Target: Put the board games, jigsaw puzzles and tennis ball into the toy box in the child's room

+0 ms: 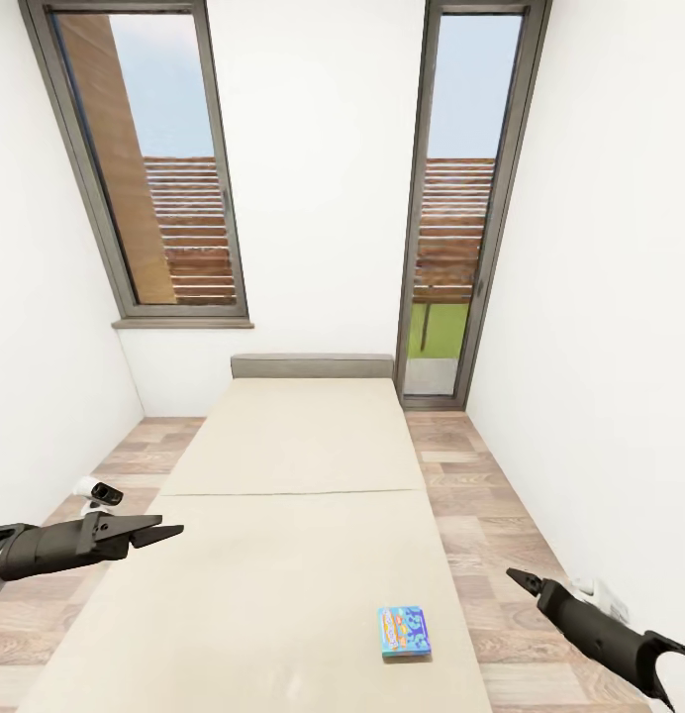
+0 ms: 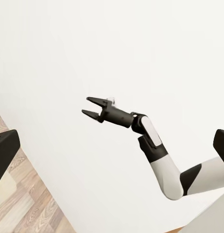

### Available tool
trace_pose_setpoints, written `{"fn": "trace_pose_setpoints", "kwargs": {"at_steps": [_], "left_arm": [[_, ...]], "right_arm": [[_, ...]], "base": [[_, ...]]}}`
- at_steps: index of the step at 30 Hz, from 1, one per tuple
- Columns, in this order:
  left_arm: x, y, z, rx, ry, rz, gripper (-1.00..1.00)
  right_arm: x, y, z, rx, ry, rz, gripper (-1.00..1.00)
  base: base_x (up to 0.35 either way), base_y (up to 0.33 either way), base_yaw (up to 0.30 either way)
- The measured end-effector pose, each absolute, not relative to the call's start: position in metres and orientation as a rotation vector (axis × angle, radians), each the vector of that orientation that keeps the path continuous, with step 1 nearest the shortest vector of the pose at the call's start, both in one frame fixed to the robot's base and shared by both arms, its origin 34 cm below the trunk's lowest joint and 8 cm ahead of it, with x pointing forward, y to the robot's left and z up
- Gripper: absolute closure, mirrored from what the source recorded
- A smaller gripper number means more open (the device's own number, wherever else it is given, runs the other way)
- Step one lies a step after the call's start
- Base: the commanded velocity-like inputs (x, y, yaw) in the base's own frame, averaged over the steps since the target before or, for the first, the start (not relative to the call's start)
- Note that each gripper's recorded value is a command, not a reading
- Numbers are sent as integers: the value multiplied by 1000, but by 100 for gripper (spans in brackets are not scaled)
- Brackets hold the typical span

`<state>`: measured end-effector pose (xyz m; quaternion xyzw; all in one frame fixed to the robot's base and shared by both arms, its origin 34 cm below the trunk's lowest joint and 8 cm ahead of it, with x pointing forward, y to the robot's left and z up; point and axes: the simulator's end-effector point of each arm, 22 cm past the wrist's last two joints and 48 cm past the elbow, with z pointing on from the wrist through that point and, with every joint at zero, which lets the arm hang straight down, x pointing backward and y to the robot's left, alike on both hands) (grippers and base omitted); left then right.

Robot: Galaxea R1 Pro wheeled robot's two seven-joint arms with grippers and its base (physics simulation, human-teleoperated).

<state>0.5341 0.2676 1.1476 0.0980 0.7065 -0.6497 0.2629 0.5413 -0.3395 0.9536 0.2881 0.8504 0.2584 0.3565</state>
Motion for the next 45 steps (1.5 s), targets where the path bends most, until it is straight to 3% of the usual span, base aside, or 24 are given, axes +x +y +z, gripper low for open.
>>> {"fn": "trace_pose_setpoints", "kwargs": {"at_steps": [9, 17, 40, 45], "left_arm": [[534, 268, 1148, 265, 1912, -1756, -100], [534, 268, 1147, 266, 1913, -1756, -100], [545, 273, 1144, 271, 1941, -1715, -100], [559, 277, 1135, 260, 1992, -1629, -100]], "right_arm": [[552, -271, 924, 572, 2486, 394, -100], [551, -213, 912, 573, 2566, 348, -100], [577, -212, 909, 597, 2566, 314, -100], [603, -220, 913, 543, 2577, 199, -100]], "base": [[0, 0, 0], [0, 0, 0], [0, 0, 0], [0, 0, 0]]}}
